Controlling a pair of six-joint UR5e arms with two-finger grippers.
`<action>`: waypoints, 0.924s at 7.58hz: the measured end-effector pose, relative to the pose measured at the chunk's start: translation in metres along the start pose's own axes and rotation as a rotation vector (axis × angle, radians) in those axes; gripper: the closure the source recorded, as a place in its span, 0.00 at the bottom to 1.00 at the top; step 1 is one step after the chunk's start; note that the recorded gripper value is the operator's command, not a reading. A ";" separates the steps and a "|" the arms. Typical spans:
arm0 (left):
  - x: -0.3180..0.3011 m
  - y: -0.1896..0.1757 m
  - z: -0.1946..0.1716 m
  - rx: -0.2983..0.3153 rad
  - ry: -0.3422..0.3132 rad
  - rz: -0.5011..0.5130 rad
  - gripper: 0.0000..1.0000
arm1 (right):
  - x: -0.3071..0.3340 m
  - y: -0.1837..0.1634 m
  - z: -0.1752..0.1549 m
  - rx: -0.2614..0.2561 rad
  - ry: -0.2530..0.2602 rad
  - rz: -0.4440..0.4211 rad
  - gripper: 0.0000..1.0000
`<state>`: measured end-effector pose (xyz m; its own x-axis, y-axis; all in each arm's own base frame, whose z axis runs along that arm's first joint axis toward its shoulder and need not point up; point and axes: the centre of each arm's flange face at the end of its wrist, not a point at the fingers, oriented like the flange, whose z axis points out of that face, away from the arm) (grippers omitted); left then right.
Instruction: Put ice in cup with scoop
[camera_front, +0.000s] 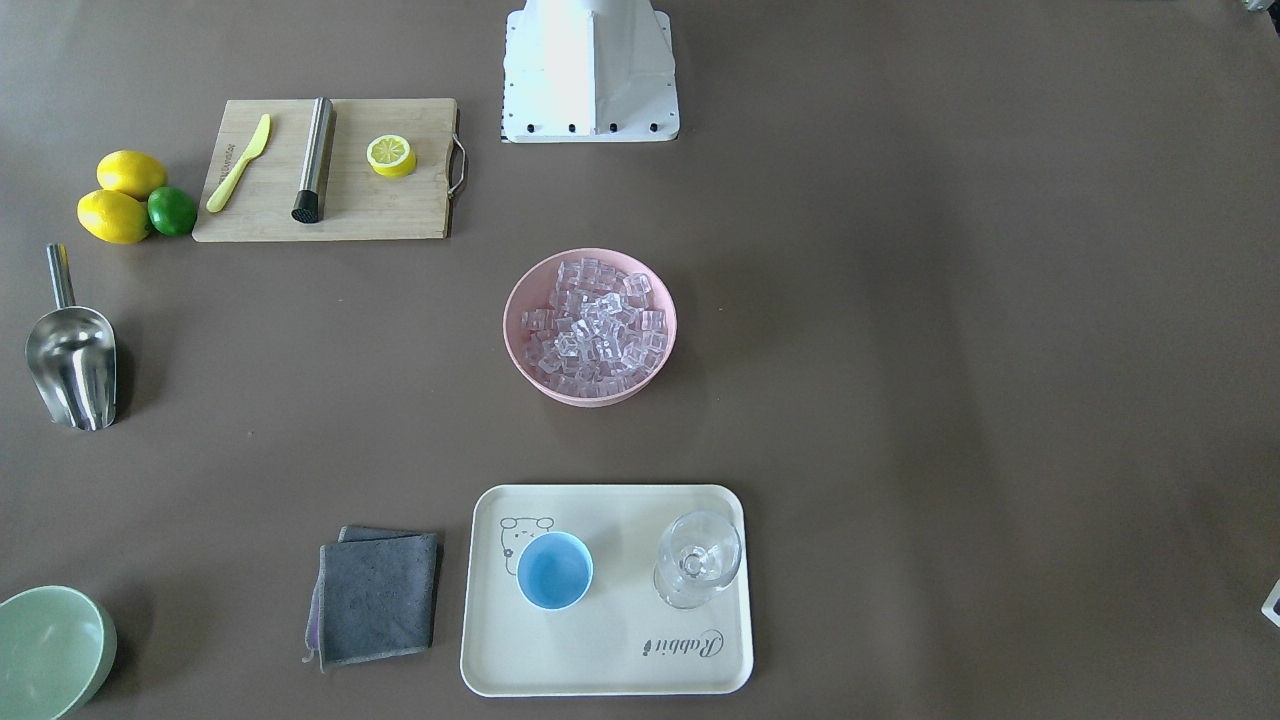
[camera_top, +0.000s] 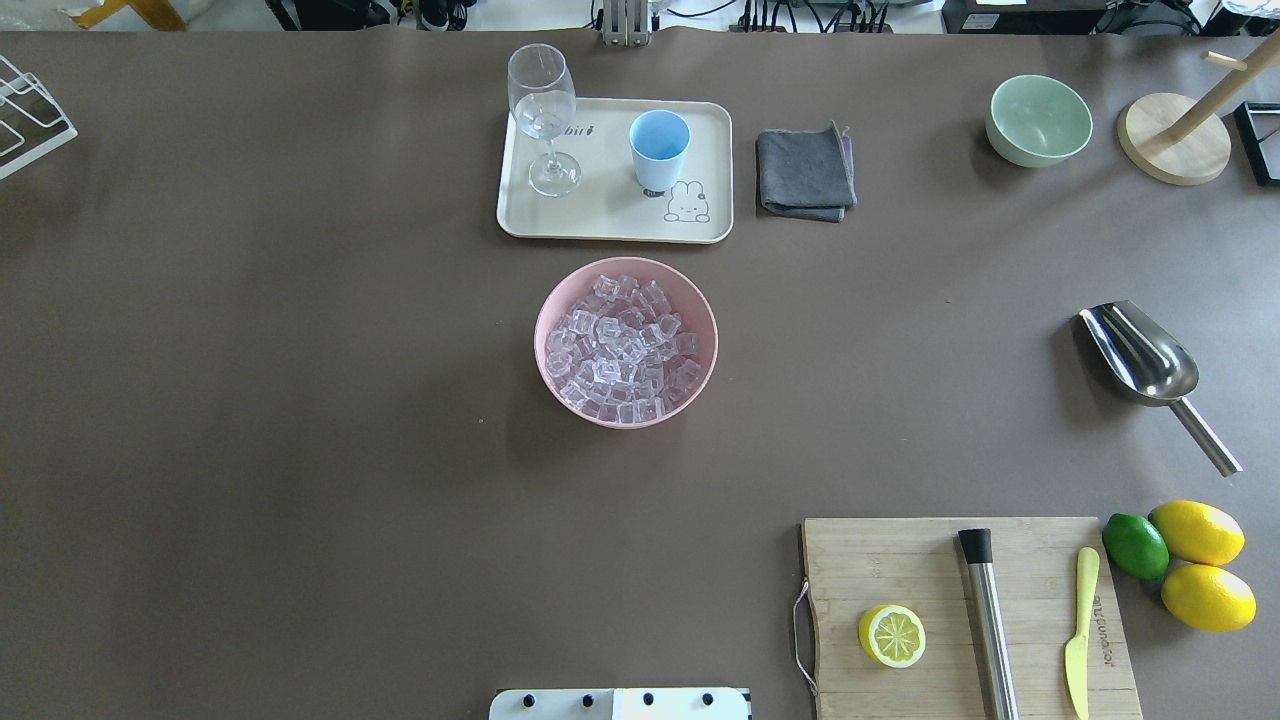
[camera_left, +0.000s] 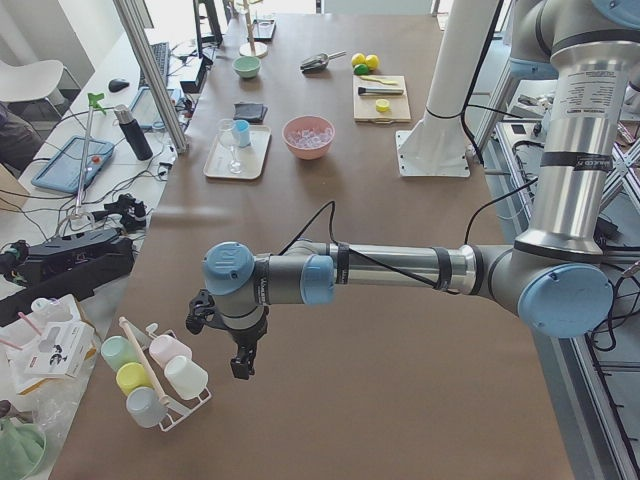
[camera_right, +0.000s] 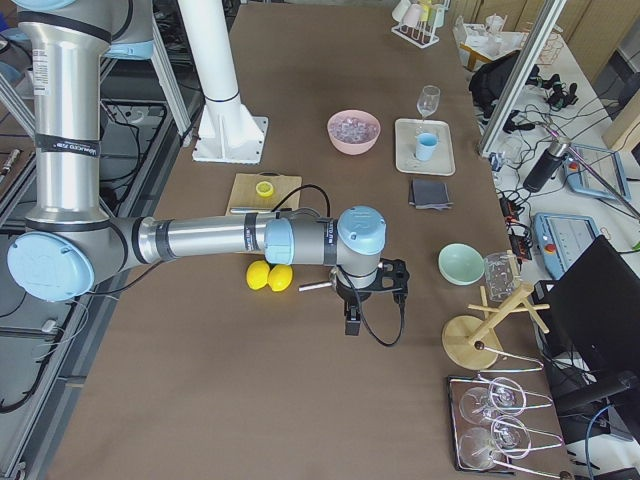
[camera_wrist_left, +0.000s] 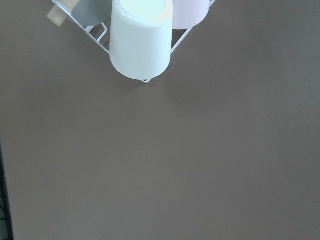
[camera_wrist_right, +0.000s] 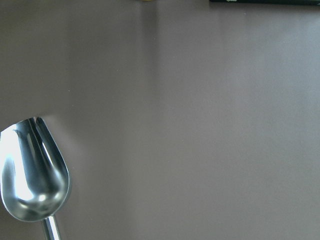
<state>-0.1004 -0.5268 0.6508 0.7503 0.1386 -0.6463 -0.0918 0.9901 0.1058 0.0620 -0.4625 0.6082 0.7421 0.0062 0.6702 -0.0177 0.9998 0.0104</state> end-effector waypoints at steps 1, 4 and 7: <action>0.002 0.000 0.000 0.001 0.008 0.002 0.01 | 0.000 0.000 0.000 -0.001 0.001 0.001 0.00; 0.015 -0.005 0.002 0.010 0.056 0.022 0.01 | 0.001 0.000 -0.003 0.003 0.004 0.002 0.00; 0.023 -0.007 0.002 0.012 0.070 0.034 0.01 | -0.003 -0.002 -0.008 0.016 0.008 -0.002 0.00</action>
<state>-0.0811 -0.5304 0.6373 0.6991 0.1740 -0.6935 -0.1086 0.9845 0.1376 0.0654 -0.4647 0.6004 0.7477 0.0042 0.6640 -0.0265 0.9994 0.0234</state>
